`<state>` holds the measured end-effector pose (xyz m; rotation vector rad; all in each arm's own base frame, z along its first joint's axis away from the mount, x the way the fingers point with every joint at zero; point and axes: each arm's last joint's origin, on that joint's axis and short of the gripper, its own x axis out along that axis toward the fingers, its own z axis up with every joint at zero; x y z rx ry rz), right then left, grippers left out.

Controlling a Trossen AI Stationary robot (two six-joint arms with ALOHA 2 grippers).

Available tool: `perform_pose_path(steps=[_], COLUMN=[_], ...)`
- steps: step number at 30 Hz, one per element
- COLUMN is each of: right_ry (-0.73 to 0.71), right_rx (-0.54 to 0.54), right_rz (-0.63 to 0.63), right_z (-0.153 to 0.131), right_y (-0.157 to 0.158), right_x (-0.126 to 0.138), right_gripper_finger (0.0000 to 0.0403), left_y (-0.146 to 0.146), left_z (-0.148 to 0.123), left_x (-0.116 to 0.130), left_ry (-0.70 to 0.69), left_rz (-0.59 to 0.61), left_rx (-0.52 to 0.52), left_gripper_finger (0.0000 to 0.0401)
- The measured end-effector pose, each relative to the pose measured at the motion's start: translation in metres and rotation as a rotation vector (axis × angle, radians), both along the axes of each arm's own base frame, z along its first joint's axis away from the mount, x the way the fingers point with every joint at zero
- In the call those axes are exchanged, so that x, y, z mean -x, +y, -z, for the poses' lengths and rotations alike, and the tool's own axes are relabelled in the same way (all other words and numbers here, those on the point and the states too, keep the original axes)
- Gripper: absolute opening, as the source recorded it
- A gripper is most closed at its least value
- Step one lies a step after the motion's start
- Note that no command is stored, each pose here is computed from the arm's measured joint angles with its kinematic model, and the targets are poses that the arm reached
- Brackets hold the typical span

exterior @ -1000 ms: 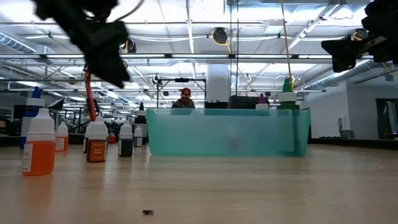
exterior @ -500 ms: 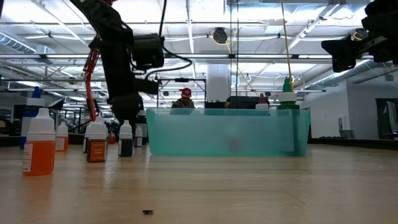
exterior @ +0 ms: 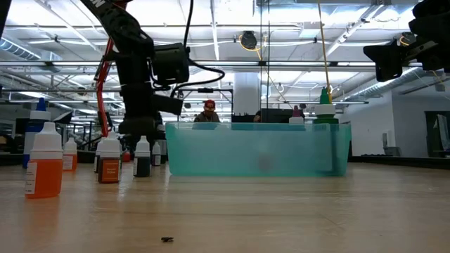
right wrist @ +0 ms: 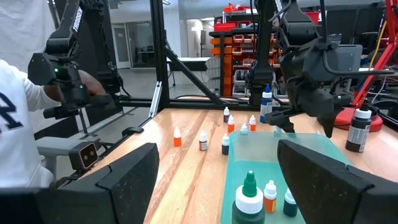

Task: Pick & Place food coloring
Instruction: Put the small blue food coloring bottle into the blue bin

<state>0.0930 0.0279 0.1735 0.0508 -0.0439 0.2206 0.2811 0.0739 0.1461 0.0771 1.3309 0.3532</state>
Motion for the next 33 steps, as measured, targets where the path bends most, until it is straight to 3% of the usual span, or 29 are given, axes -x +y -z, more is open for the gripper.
perform_pose_path(steps=[12, 23, 33], right_ry=[0.000, 0.000, 0.000], right_rx=[0.000, 0.000, 0.000], right_rz=[0.000, 0.000, 0.000], right_z=[0.0000, 0.0000, -0.0001], right_y=[0.0000, 0.0000, 0.0000], right_x=[0.0000, 0.0000, 0.0000], right_gripper_finger=[0.0313, 0.0312, 0.0314], left_y=[0.0002, 0.0000, -0.0006], left_z=[-0.0012, -0.0013, -0.0029], left_x=[-0.0051, -0.0056, -0.0050], left_ry=[-0.053, -0.061, -0.047], left_rz=[0.038, 0.035, 0.036], left_rx=[0.019, 0.028, 0.044], left_gripper_finger=[0.0348, 0.0186, 0.0076])
